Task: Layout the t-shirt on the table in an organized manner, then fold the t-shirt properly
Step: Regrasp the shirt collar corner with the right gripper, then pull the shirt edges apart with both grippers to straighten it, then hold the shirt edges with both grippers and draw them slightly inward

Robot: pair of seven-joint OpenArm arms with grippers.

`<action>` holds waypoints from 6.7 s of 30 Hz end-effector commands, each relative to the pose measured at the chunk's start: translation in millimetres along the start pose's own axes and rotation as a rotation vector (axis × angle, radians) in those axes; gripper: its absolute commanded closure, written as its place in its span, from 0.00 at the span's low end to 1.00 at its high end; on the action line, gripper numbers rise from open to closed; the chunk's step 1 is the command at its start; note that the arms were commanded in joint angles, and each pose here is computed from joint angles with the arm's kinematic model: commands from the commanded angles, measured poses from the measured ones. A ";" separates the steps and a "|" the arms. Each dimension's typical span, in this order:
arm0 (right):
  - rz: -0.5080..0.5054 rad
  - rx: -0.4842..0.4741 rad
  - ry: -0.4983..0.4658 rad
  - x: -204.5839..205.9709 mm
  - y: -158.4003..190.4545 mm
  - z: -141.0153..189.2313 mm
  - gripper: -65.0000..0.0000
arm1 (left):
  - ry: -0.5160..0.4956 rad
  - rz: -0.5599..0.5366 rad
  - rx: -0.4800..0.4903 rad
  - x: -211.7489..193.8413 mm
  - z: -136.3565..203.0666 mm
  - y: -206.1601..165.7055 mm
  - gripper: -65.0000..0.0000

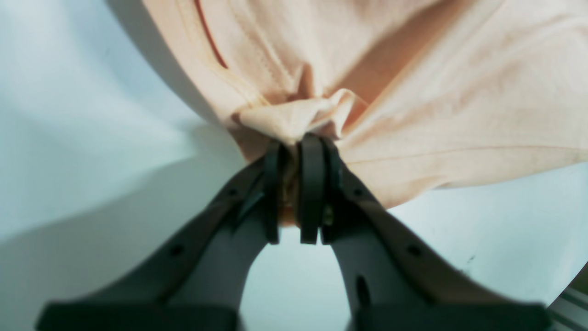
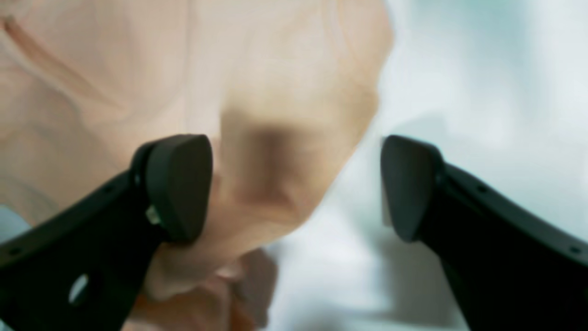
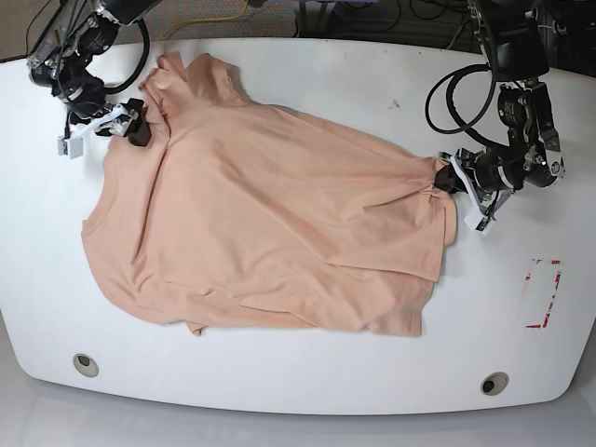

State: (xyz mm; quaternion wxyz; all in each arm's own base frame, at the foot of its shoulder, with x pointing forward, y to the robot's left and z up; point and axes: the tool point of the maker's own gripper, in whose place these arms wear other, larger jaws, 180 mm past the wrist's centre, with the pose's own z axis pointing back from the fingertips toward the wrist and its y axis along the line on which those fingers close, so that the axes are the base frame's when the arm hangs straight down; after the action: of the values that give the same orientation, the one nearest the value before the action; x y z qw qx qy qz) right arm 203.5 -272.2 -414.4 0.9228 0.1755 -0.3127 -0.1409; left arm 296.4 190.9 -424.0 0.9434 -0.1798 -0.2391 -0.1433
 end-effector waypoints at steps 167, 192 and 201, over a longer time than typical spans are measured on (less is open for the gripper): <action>0.602 0.010 -0.114 113.6 105.0 27.7 1.00 | 0.004 0.007 -0.069 6.6 -20.2 -45.2 1.00; 0.601 0.007 -0.112 113.3 104.5 27.4 1.00 | -0.005 0.186 -0.011 8.9 -19.2 -32.8 0.99; 0.601 0.007 -0.112 113.3 104.5 27.4 1.00 | -0.042 0.281 0.030 4.0 -7.2 -11.3 0.99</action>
State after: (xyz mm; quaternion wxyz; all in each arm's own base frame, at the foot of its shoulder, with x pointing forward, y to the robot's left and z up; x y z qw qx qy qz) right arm 281.7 -224.5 -305.3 0.9140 0.0774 -0.3783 0.1245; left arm 300.6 167.0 -423.5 0.9432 -0.2235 -0.2459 -0.0009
